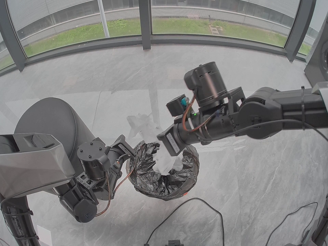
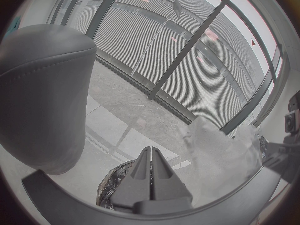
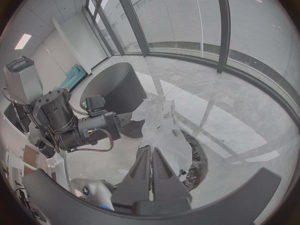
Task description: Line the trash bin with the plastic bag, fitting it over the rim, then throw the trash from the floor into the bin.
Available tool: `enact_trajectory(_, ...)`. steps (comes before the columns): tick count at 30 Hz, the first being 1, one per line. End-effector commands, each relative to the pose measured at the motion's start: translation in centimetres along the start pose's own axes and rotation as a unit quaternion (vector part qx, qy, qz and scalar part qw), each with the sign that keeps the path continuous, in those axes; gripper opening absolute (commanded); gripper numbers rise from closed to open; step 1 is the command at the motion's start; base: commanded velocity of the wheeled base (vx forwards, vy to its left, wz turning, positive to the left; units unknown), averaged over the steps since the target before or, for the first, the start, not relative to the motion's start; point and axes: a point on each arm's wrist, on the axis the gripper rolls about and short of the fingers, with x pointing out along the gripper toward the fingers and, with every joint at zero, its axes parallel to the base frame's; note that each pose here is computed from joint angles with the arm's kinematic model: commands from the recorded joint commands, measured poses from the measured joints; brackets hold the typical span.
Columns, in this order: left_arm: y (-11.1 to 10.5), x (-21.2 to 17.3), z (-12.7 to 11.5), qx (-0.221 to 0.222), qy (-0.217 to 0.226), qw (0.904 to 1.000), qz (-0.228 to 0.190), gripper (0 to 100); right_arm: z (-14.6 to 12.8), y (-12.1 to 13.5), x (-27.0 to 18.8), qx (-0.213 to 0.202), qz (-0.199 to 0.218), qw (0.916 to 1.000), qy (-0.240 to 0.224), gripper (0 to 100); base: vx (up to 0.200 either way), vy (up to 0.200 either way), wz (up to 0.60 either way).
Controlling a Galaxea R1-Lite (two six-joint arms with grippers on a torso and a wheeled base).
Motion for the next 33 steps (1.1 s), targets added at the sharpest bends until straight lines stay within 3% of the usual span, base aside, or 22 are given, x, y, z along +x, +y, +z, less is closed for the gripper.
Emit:
enact_trajectory(1,0.5,0.2,0.2,0.001,-0.004,1.0000,0.008,0,-1.3,1.2,2.9,0.001,0.017,0.9995,0.028,0,0.000,0.000,0.00)
enact_trajectory(9,0.8,0.1,0.2,0.003,0.000,0.9999,0.013,0,-1.7,0.9,5.4,0.000,0.011,0.9999,-0.005,0,0.000,0.000,0.00)
enact_trajectory(22,0.7,-0.1,1.9,-0.006,-0.023,0.9997,0.012,0,-3.4,-0.5,7.8,0.008,-0.002,1.0000,0.000,0,0.000,0.000,0.00)
enact_trajectory(33,0.9,-0.1,3.0,-0.009,-0.037,0.9992,0.013,0,-5.3,-3.4,9.8,0.025,-0.026,0.9993,0.007,0,0.000,0.000,0.00)
